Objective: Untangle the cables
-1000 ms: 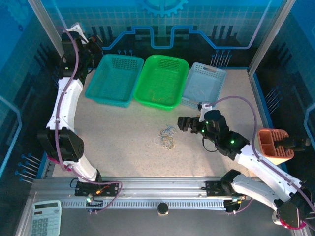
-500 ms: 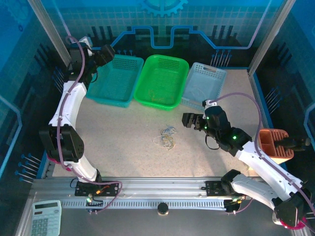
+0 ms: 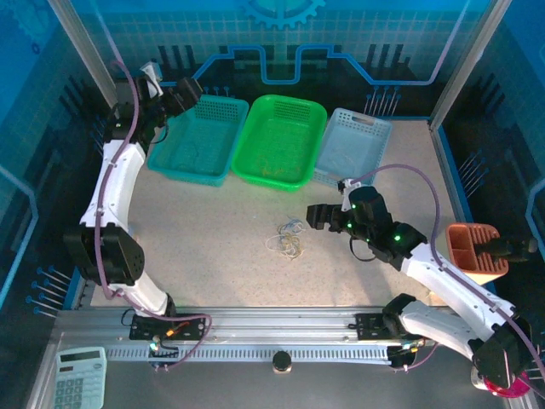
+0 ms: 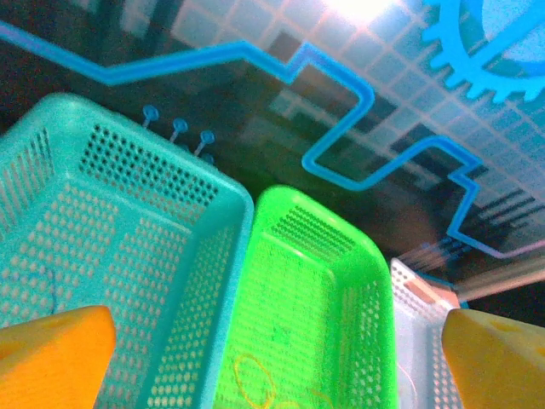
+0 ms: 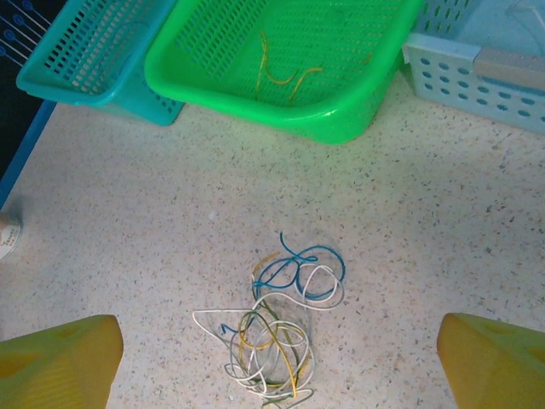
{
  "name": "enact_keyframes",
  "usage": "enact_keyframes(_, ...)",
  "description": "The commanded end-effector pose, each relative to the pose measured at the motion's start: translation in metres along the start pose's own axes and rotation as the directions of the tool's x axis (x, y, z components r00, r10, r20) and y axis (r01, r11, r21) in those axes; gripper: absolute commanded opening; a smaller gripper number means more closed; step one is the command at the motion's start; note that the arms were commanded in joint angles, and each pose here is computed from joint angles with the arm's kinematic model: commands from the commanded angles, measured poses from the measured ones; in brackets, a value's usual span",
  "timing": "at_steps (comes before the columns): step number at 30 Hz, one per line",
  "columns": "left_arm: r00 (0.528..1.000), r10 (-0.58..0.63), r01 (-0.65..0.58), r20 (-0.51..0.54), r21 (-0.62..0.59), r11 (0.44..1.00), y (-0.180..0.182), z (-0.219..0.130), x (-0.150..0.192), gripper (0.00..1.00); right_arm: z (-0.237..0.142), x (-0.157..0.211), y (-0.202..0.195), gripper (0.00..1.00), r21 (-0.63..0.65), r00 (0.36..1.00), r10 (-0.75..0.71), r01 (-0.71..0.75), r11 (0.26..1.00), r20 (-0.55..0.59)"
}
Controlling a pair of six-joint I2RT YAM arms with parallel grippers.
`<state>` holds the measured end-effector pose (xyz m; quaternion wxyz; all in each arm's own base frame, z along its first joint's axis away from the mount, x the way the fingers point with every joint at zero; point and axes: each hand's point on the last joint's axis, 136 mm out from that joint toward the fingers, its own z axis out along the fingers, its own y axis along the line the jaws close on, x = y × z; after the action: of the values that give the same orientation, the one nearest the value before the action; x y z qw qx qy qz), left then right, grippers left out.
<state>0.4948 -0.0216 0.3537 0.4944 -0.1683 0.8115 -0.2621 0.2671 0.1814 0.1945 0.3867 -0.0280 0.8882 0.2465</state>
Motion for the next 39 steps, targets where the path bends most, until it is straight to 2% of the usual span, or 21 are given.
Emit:
enact_keyframes(1, 0.996, -0.031, 0.037, -0.086, 0.072, 0.997, -0.019, -0.019, 0.031, 0.99, 0.009, 0.010, -0.006, 0.94, 0.024, 0.999, -0.009, 0.010, 1.000, -0.040)
enact_keyframes(4, 0.990, -0.009, 0.023, -0.141, 0.099, 0.995, -0.032, -0.030, 0.071, 0.99, 0.020, 0.021, -0.012, 0.91, 0.045, 0.996, -0.008, 0.012, 0.999, -0.087)
enact_keyframes(8, 0.967, 0.044, -0.015, -0.252, 0.116, 0.993, -0.044, -0.039, 0.147, 0.99, 0.036, 0.038, -0.012, 0.85, 0.046, 0.989, -0.025, 0.031, 0.998, -0.145)
enact_keyframes(11, 0.946, 0.036, -0.001, -0.323, 0.106, 0.994, -0.038, -0.047, 0.195, 0.99, 0.048, 0.051, -0.007, 0.77, 0.040, 0.979, -0.065, 0.074, 0.996, -0.195)
enact_keyframes(15, 0.926, -0.029, 0.061, -0.376, 0.074, 0.995, -0.018, -0.054, 0.241, 0.99, 0.062, 0.062, -0.003, 0.75, 0.071, 0.959, -0.137, 0.159, 0.985, -0.248)
enact_keyframes(21, 0.922, -0.048, 0.066, -0.384, 0.035, 0.997, -0.003, -0.059, 0.254, 0.99, 0.083, 0.073, 0.006, 0.81, 0.096, 0.916, -0.236, 0.280, 0.955, -0.325)
enact_keyframes(23, 0.922, -0.049, 0.068, -0.384, 0.037, 0.997, -0.004, -0.058, 0.253, 0.99, 0.090, 0.065, 0.016, 0.81, 0.090, 0.911, -0.261, 0.303, 0.949, -0.318)
enact_keyframes(31, 0.918, -0.068, 0.095, -0.392, 0.050, 0.994, -0.010, -0.054, 0.252, 0.99, 0.110, 0.065, 0.017, 0.79, 0.123, 0.902, -0.273, 0.329, 0.936, -0.334)
enact_keyframes(35, 0.915, -0.067, 0.095, -0.397, 0.051, 0.994, -0.010, -0.054, 0.253, 0.99, 0.115, 0.064, 0.013, 0.74, 0.145, 0.901, -0.272, 0.335, 0.931, -0.338)
enact_keyframes(39, 0.913, -0.072, 0.101, -0.403, 0.051, 0.994, -0.009, -0.054, 0.255, 0.99, 0.119, 0.063, 0.008, 0.61, 0.163, 0.904, -0.261, 0.329, 0.930, -0.340)
